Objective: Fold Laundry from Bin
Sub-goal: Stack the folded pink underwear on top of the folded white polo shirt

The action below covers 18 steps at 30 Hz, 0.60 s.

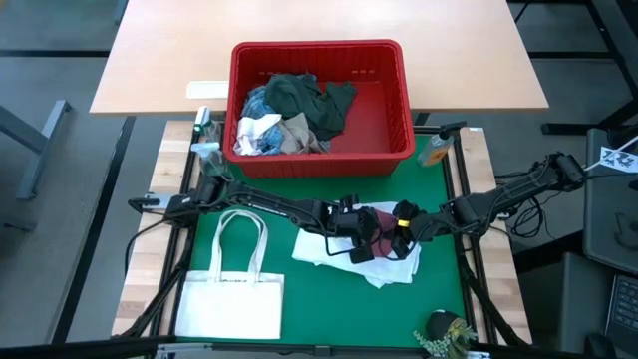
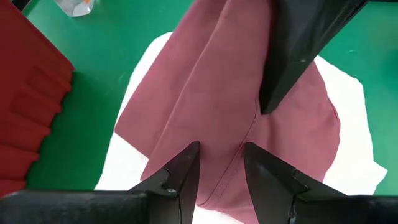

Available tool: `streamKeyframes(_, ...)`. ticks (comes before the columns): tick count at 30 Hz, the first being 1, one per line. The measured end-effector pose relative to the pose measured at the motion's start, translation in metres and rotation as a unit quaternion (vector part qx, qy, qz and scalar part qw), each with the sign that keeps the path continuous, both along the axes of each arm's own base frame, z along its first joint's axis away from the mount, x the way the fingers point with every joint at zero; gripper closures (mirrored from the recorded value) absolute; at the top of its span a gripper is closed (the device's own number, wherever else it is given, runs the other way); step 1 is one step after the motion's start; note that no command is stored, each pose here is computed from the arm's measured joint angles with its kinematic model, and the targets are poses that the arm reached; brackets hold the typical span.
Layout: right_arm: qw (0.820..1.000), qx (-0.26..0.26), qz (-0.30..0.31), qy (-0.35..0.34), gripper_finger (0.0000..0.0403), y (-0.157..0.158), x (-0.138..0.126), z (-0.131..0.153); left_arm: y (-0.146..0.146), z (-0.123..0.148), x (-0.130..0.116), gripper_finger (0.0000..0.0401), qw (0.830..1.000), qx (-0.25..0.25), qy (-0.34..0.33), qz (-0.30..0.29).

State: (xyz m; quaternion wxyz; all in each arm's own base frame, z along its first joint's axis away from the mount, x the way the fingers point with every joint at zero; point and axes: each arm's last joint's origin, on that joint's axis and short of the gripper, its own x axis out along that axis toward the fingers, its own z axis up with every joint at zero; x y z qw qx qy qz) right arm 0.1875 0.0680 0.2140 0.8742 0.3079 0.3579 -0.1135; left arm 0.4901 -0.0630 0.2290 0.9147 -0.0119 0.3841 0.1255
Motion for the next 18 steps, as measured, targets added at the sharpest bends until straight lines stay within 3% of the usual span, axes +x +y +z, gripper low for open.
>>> streamKeyframes(10,0.999,-0.022,0.002,0.043,0.0259,-0.003,-0.006,-0.006,-0.002,0.0,0.0,0.028,1.0,-0.001,-0.001,-0.003)
streamKeyframes(18,0.998,-0.03,-0.011,0.053,0.0246,-0.011,-0.019,0.0,-0.002,0.0,0.0,0.028,1.0,-0.001,-0.001,-0.003)
